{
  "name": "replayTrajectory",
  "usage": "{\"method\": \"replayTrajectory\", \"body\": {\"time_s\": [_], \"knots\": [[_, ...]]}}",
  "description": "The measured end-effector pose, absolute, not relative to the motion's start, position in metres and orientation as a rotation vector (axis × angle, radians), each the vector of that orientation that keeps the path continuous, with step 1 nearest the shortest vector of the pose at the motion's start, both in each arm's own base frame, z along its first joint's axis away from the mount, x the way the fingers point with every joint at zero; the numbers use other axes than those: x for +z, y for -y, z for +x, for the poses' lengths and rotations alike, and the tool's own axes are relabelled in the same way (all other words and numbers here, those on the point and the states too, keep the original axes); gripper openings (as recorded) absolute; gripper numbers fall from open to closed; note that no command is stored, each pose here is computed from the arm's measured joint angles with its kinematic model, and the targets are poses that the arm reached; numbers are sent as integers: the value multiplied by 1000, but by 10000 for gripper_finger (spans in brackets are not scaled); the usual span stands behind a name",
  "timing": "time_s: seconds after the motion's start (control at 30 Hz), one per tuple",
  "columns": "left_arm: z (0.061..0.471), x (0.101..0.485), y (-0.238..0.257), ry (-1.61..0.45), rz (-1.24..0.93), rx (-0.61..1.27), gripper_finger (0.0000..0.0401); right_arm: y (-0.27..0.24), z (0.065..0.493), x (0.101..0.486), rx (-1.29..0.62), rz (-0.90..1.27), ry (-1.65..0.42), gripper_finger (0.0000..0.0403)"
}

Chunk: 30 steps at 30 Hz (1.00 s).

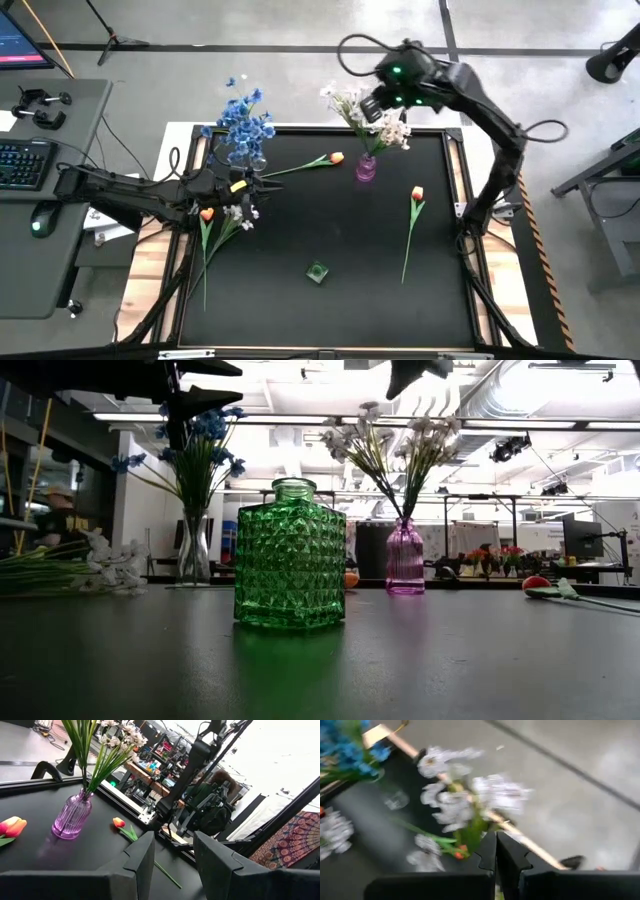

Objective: Sort flowers into vase by color
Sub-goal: Put the top white flowers into the pink vase

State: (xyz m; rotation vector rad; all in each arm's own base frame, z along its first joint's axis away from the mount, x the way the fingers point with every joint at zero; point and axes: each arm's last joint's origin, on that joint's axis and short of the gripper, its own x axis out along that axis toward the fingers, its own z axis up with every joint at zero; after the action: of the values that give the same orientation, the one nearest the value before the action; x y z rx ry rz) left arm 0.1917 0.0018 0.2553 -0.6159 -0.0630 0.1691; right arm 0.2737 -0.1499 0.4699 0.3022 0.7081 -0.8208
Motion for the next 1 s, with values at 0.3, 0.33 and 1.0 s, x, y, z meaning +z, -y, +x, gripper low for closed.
{"method": "replayTrajectory", "body": {"time_s": [0.3,0.33,1.0], "knots": [[192,255,-2,63,-616,169,122,121,248,475,-723,381,-822,0],[192,255,-2,63,-616,169,122,114,252,475,-695,375,-823,0],[192,255,-3,70,-604,195,122,-14,365,374,-811,21,-1020,0]]}}
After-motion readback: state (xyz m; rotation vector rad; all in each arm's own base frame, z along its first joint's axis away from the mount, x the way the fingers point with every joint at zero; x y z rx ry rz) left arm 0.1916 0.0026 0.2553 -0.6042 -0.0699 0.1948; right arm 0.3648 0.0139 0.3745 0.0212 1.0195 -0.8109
